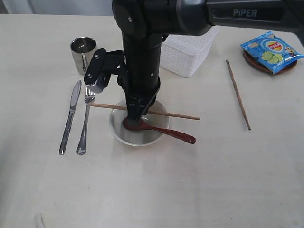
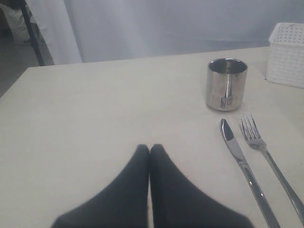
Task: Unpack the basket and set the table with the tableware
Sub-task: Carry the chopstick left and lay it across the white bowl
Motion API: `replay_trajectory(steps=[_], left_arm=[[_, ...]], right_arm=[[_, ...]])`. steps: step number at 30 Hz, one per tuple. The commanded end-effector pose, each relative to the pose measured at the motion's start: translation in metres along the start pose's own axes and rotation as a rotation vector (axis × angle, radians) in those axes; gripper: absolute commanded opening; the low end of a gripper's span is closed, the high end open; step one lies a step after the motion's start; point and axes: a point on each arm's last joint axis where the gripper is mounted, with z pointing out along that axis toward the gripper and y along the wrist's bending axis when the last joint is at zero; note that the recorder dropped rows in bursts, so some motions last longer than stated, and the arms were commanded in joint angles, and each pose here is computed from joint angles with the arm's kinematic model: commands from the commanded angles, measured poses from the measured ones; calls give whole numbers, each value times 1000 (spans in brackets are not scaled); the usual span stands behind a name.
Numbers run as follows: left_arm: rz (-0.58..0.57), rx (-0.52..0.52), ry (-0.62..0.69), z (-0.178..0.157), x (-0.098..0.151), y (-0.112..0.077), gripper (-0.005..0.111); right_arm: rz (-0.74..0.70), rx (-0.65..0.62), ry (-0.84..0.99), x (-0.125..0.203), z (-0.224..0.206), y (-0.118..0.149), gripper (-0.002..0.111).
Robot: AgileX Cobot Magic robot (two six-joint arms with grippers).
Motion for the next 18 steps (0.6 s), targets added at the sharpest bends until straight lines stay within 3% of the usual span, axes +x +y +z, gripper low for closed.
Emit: replay_trajectory(steps=[1, 18], left_arm=[[-4, 6, 0, 0, 1, 0, 0], [-4, 6, 0, 0, 1, 0, 0]], right_arm=[[16, -18, -14, 1, -7, 2, 0], [26, -56, 10, 0, 4, 3, 0]])
